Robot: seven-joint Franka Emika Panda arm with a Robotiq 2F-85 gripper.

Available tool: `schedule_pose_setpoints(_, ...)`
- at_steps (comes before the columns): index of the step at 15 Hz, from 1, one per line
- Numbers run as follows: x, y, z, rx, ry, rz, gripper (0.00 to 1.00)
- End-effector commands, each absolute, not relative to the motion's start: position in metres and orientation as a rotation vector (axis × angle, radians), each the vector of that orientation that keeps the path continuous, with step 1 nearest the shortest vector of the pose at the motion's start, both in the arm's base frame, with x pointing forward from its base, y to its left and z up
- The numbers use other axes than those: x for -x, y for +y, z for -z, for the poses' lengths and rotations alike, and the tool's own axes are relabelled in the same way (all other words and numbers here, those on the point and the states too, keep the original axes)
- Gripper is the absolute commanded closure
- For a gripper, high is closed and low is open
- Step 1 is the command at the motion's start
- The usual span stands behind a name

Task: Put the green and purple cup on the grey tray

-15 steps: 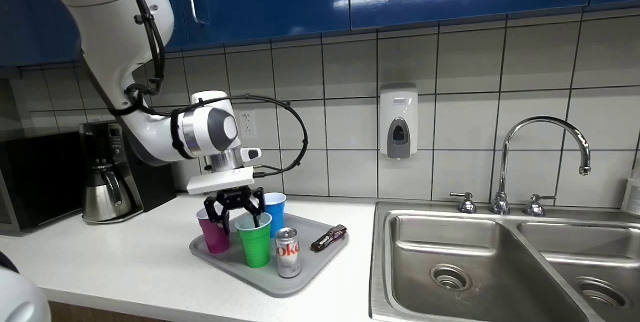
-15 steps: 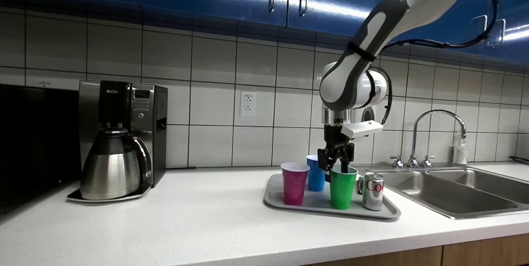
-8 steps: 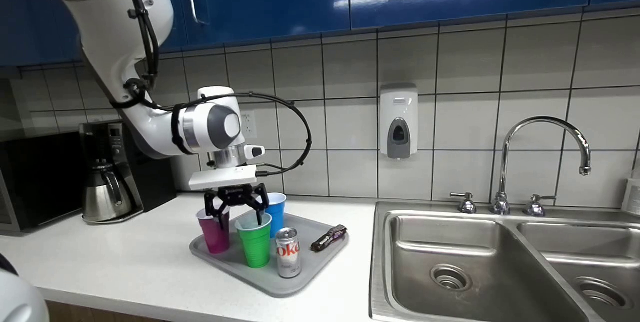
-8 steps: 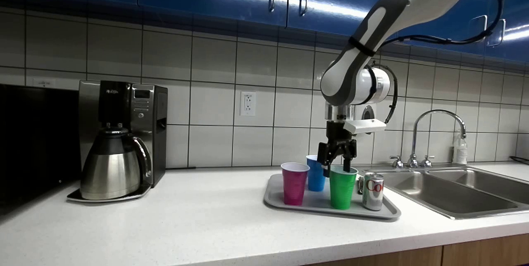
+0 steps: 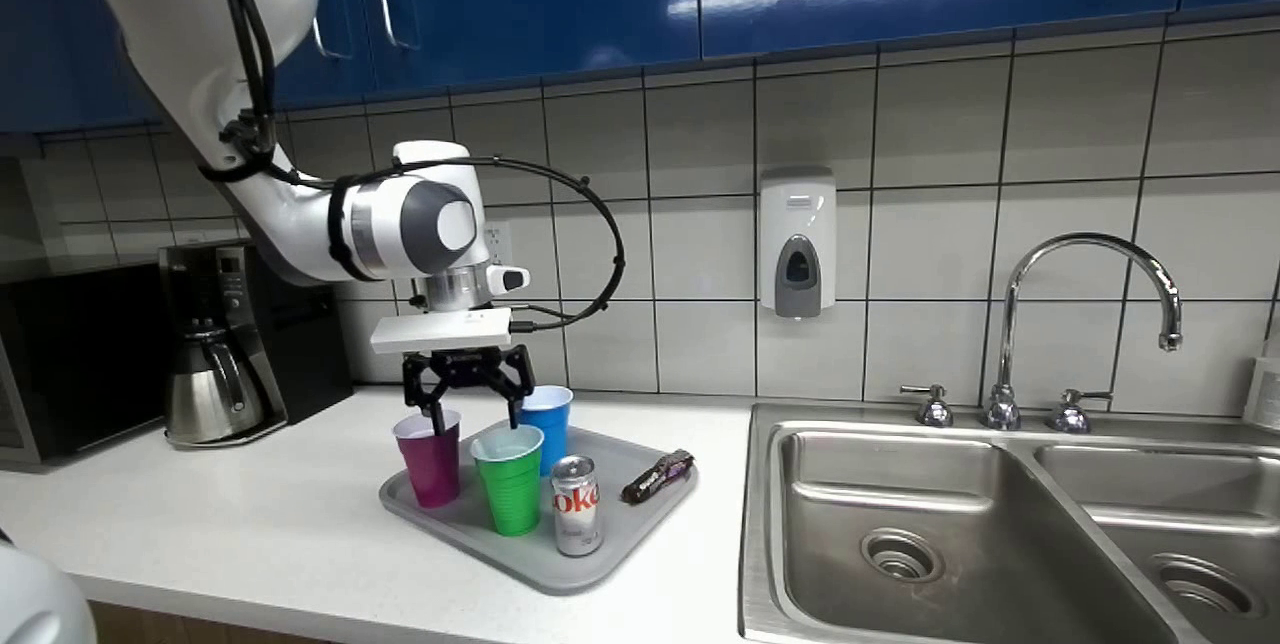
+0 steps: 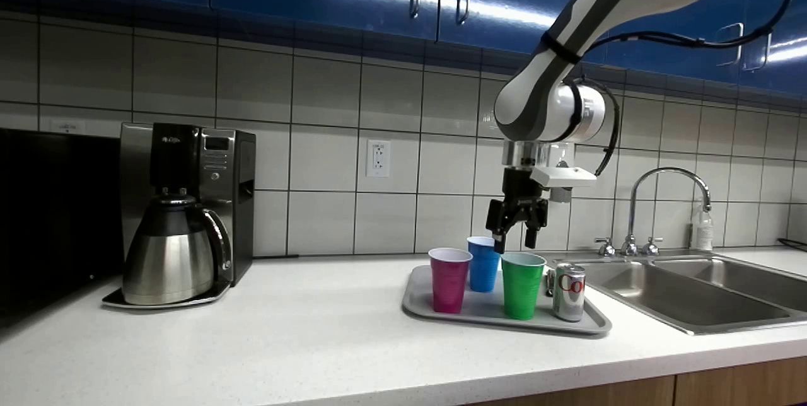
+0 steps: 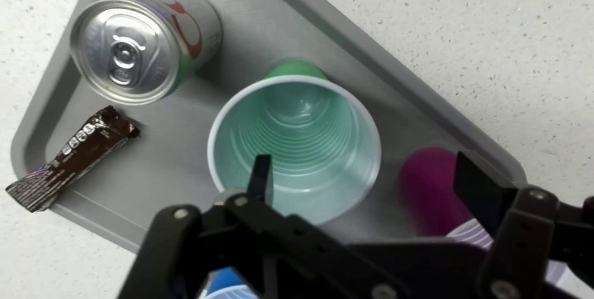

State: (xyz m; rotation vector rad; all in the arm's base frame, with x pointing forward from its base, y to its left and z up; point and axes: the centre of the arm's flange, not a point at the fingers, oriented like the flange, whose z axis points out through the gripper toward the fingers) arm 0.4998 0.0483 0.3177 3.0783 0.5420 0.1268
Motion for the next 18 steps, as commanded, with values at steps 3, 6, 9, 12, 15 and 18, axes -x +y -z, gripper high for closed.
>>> schedule_pose_setpoints(3,-0.465,0.033,-0.361,-3.113,0.467,-0.115,0.0)
schedule_pose_setpoints(6,-0.45,0.025,-0.373,-3.14,0.433,-0.105,0.0)
schedule_pose_setpoints(9,-0.431,0.016,-0.382,-3.16,0.407,-0.106,0.0)
schedule_pose_setpoints(12,-0.412,0.006,-0.39,-3.173,0.391,-0.096,0.0)
schedule_pose_setpoints(15,-0.391,-0.005,-0.397,-3.184,0.37,-0.093,0.0)
schedule_pose_setpoints(18,-0.372,-0.015,-0.402,-3.203,0.337,-0.083,0.0)
